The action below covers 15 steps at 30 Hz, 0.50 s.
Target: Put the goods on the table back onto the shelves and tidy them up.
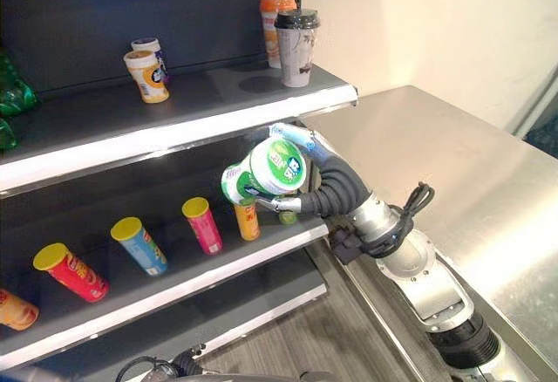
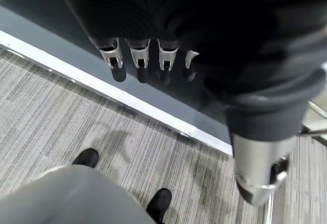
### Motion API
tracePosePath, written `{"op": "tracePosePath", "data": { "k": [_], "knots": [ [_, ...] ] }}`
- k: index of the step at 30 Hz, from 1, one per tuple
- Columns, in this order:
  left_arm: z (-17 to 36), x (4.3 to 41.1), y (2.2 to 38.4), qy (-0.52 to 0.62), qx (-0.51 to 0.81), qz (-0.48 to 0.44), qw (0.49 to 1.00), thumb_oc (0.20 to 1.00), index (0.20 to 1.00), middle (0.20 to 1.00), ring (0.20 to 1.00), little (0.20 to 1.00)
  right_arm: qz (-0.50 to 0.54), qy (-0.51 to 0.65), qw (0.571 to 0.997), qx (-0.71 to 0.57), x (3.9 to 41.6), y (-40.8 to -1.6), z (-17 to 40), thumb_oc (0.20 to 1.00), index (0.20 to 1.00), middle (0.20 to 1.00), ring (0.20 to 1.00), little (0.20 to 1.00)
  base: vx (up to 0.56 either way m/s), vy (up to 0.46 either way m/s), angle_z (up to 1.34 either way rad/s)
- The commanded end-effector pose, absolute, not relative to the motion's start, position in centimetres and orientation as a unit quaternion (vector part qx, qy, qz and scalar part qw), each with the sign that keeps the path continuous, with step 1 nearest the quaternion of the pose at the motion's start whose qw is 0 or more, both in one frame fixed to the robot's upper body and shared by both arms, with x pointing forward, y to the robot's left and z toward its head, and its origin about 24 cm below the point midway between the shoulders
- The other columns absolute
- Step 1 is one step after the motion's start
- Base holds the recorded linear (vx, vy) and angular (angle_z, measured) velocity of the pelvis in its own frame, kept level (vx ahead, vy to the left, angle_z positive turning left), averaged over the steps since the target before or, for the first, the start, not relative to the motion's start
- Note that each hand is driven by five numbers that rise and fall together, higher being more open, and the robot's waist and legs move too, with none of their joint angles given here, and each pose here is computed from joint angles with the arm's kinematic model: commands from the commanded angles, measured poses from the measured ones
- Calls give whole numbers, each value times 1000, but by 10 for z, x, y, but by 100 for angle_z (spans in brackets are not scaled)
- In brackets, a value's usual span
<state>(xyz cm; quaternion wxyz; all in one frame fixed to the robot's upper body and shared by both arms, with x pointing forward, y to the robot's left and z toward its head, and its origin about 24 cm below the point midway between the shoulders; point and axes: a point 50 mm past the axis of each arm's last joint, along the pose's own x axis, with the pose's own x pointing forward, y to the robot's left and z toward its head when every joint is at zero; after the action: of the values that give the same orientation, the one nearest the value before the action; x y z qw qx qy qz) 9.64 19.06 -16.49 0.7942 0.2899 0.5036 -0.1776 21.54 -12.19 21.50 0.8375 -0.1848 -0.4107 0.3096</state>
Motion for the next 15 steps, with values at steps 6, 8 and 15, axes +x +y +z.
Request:
{"op": "tracePosePath", "data": {
  "k": [6, 8, 15],
  "knots": [
    [-164, 101, 200, 514, 307, -176, 782, 1000, 1000, 1000, 1000, 1000, 346, -487, 794, -116, 218, -97, 260, 200, 200, 200, 200, 200, 0, 0, 0],
    [-164, 102, 201, 513, 307, -175, 782, 1000, 1000, 1000, 1000, 1000, 354, -483, 792, -118, 222, -92, 261, 200, 200, 200, 200, 200, 5, -4, 2],
    [-162, 110, 198, 509, 312, -189, 779, 1000, 1000, 1000, 1000, 1000, 374, -422, 809, -165, 267, -63, 264, 200, 200, 200, 200, 200, 8, -3, 4]
  ]
}}
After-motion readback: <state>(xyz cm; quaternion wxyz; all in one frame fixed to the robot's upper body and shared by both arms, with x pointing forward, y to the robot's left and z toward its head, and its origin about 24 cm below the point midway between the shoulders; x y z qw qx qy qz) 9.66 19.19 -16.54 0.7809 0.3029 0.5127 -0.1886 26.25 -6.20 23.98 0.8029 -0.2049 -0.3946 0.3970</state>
